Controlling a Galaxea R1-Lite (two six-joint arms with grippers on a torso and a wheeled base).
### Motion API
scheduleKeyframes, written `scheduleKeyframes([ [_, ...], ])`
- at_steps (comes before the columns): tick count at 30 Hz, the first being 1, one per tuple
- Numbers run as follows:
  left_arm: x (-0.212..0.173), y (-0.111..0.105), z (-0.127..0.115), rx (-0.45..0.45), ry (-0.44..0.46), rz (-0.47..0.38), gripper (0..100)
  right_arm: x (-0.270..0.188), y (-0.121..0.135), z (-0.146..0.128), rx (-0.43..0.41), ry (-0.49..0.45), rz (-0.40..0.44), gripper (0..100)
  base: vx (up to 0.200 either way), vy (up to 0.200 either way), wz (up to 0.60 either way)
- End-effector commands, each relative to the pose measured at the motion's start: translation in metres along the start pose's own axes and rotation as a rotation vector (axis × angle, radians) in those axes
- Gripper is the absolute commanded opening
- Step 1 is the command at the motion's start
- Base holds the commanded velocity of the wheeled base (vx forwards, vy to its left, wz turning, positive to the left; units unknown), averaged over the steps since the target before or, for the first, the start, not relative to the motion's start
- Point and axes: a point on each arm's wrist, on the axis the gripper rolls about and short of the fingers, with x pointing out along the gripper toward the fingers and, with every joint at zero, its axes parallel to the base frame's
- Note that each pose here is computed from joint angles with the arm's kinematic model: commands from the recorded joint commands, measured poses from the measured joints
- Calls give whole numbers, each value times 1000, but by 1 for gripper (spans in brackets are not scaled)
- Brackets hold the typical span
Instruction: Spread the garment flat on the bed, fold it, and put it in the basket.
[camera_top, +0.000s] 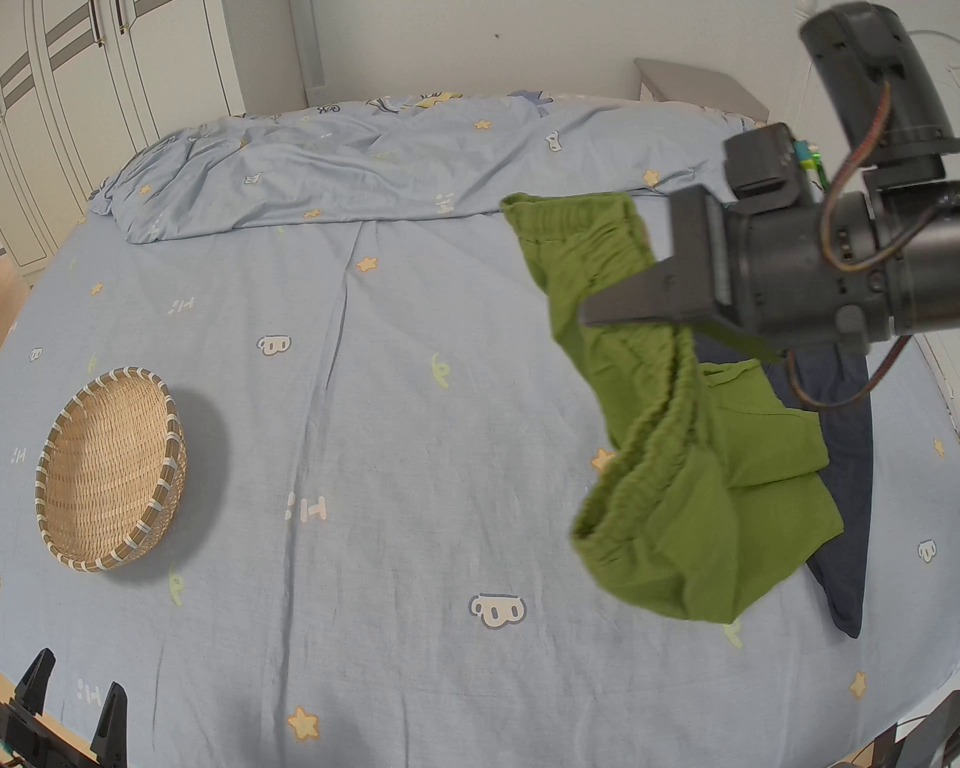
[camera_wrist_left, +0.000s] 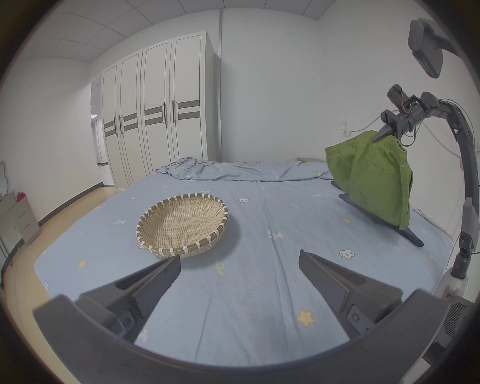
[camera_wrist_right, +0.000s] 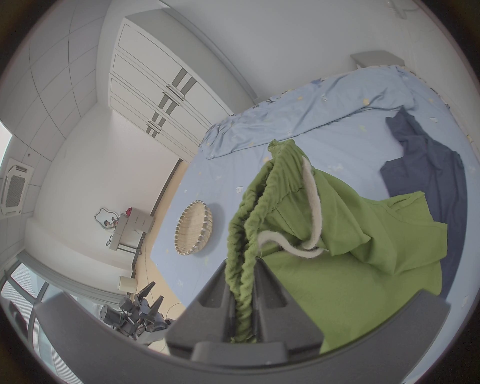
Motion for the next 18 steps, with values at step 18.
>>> scheduleKeyframes([
  [18,0,0,-5,17,6,-7,100,139,59,-67,-66,138,-18,0,0,0,0],
])
